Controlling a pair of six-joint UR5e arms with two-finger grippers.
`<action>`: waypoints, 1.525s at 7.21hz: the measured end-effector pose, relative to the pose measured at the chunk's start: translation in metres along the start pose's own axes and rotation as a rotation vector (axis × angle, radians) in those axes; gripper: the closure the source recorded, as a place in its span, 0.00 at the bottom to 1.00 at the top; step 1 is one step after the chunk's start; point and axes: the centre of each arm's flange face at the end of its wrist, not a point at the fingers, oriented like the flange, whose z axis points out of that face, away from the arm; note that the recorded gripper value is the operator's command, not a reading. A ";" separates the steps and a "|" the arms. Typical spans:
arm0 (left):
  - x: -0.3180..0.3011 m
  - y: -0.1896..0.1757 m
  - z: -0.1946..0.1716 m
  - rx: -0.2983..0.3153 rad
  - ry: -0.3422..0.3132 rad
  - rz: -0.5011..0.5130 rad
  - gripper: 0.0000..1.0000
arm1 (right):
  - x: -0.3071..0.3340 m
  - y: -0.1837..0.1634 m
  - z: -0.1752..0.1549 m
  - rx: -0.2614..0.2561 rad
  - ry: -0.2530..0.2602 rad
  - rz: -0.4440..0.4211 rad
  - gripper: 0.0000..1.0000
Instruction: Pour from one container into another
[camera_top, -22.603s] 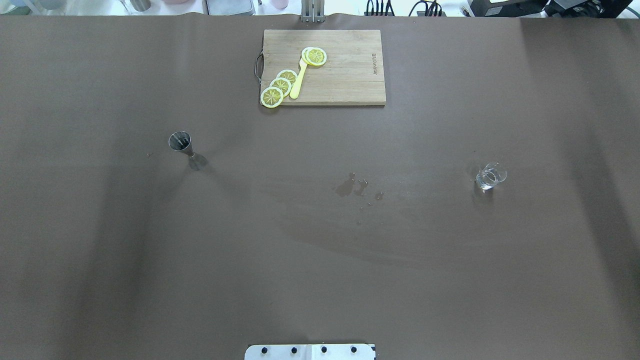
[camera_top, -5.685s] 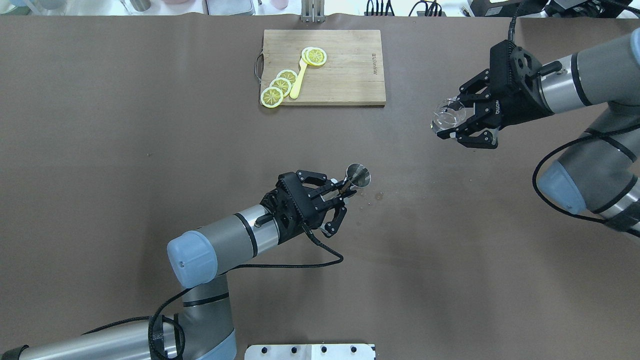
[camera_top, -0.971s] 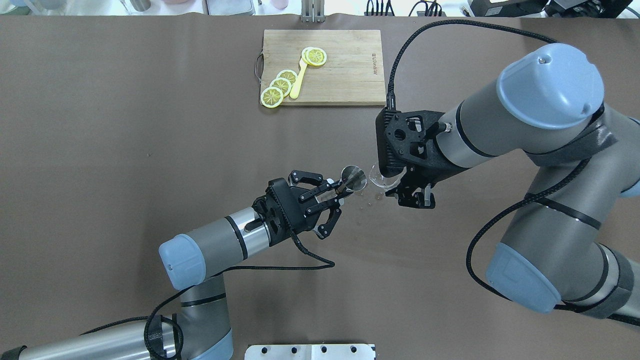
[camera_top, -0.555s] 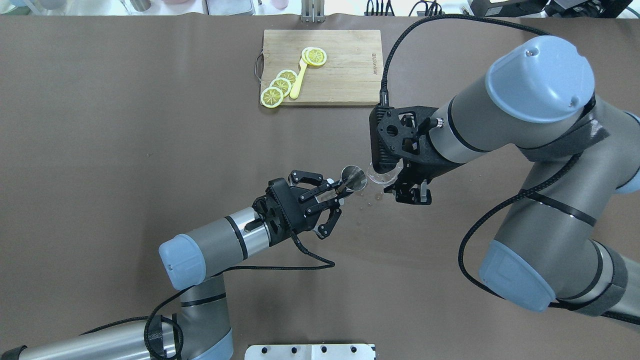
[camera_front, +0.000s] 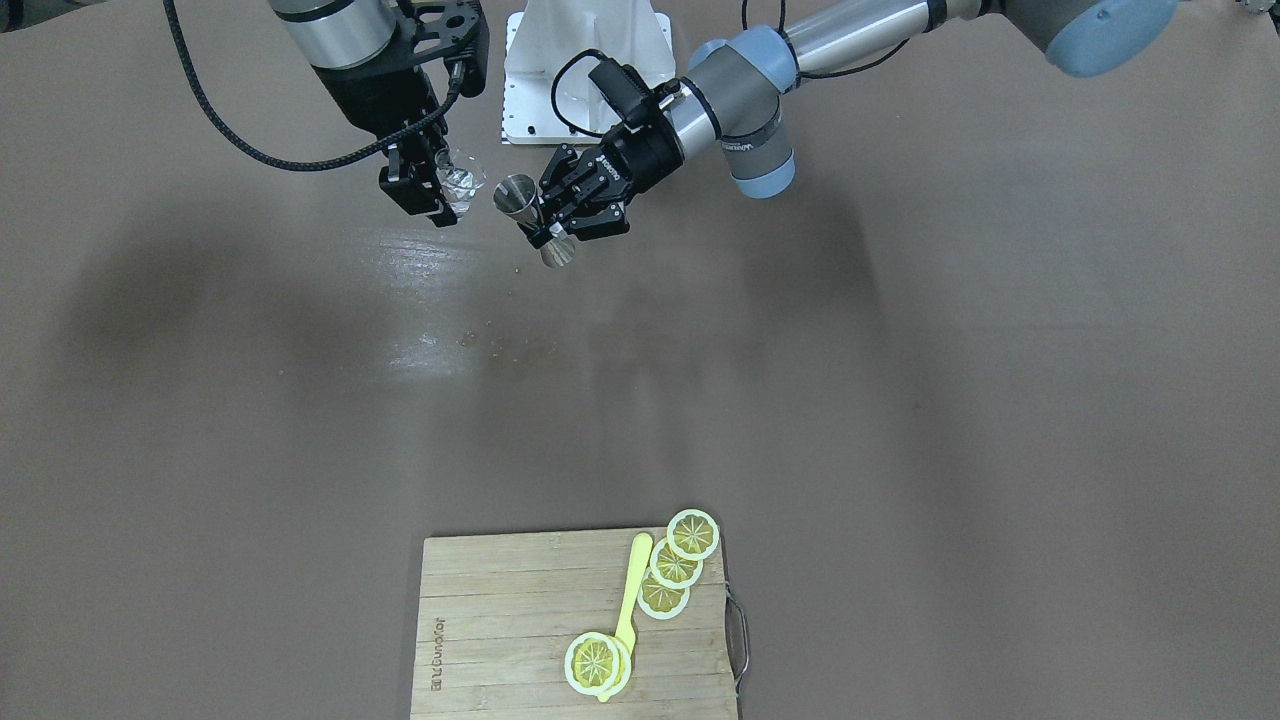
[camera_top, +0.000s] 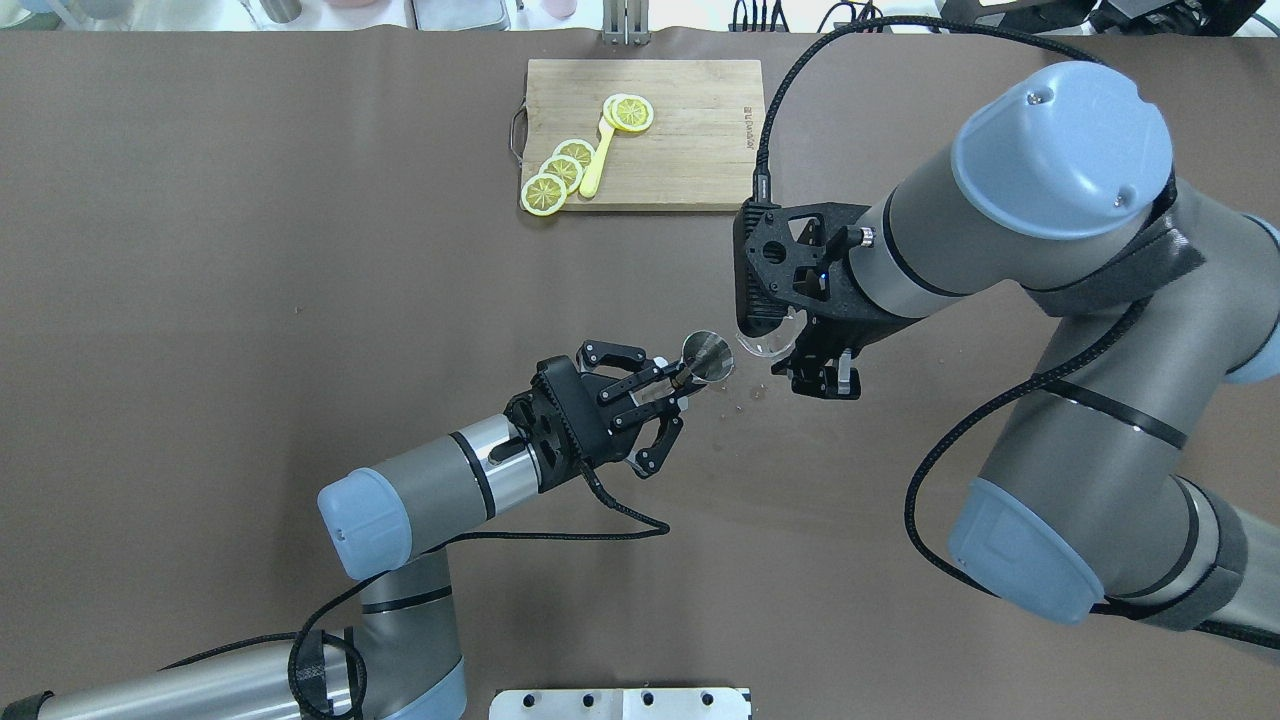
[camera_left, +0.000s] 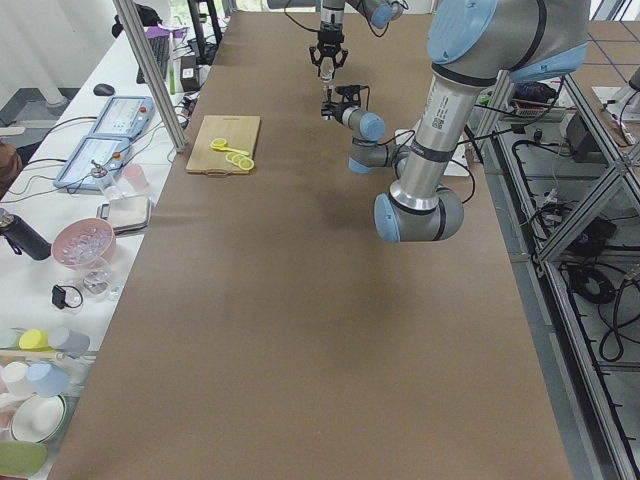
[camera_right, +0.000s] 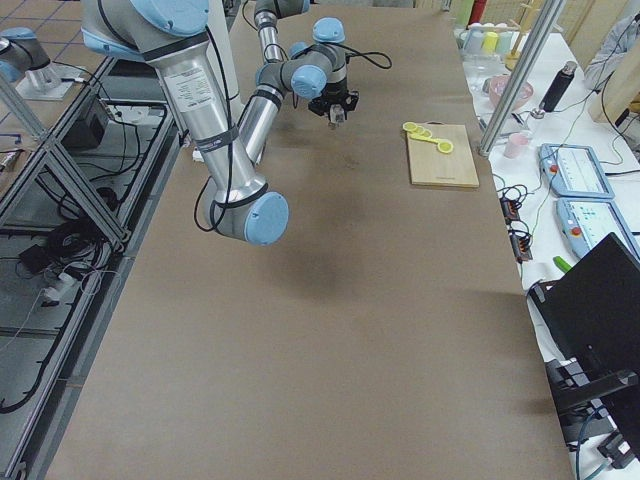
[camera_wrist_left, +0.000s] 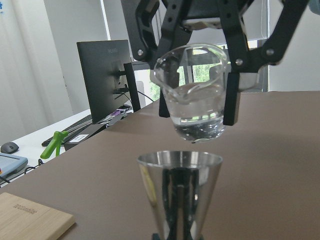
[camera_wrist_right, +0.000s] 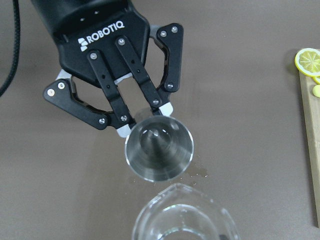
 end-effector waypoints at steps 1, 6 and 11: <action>0.000 0.000 0.000 0.001 0.000 0.000 1.00 | 0.001 -0.002 -0.001 -0.010 0.003 0.003 1.00; 0.000 0.001 0.000 -0.002 0.000 0.001 1.00 | 0.000 -0.014 0.001 -0.066 0.020 0.008 1.00; -0.001 0.000 0.000 0.000 -0.001 0.001 1.00 | -0.009 -0.026 0.008 -0.132 0.034 0.000 1.00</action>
